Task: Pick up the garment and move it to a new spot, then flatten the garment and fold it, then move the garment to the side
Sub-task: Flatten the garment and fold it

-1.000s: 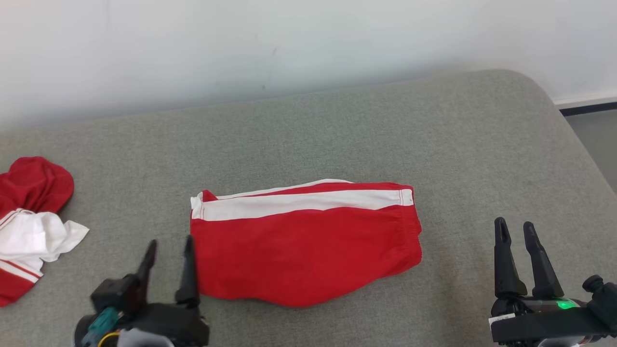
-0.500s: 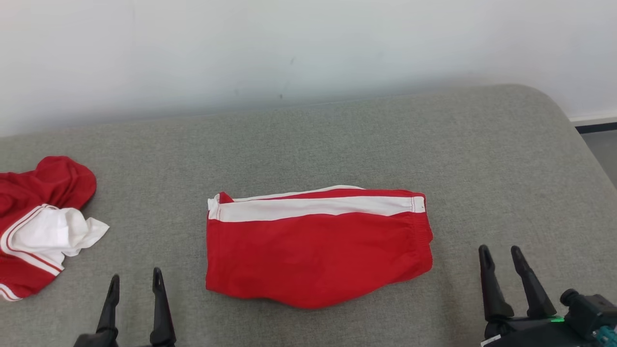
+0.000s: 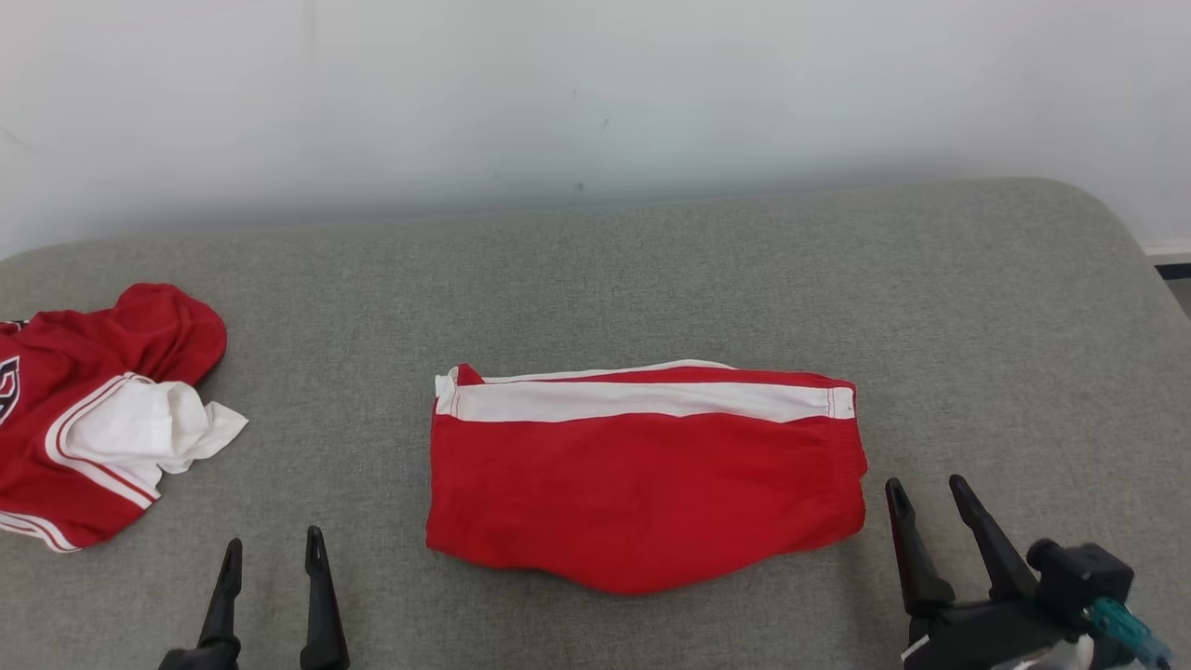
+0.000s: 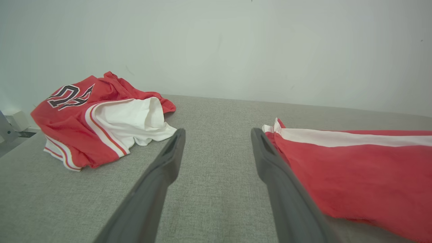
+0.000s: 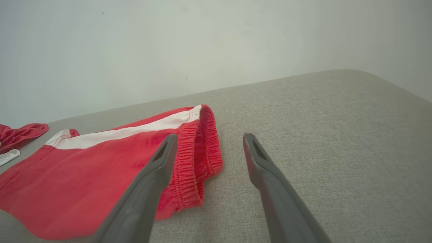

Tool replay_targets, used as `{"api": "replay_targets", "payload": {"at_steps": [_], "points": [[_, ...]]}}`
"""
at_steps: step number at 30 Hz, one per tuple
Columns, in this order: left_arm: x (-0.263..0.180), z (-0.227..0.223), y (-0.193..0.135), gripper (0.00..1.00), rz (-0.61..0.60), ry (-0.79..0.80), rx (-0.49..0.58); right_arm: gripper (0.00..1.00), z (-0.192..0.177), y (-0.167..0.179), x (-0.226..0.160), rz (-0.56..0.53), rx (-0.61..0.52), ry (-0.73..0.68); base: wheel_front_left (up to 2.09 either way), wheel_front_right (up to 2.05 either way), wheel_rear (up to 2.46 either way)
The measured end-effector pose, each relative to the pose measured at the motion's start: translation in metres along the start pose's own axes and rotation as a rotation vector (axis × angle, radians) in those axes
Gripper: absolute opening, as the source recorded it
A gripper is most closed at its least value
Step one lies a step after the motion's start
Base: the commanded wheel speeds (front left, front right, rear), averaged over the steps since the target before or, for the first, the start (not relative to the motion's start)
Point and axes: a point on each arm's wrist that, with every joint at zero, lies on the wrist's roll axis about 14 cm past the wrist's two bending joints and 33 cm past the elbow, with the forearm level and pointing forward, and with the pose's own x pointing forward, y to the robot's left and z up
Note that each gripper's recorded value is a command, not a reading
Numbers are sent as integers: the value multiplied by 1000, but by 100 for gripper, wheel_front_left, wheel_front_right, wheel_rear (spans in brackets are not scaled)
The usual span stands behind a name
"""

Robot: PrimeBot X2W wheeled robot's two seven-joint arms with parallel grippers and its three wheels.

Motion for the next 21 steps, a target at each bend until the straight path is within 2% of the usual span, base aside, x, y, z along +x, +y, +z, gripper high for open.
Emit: {"api": "replay_targets", "payload": {"at_steps": [12,14,21], "points": [[7,-5,-7,100,-9,13,-29,100,-18,3,57,62,-103,136,0,0,0],[8,-6,-6,100,-2,17,-40,100,-32,3,68,74,-134,217,0,0,0],[11,-7,-3,100,12,20,-42,100,-53,2,84,71,-137,344,0,0,0]]}}
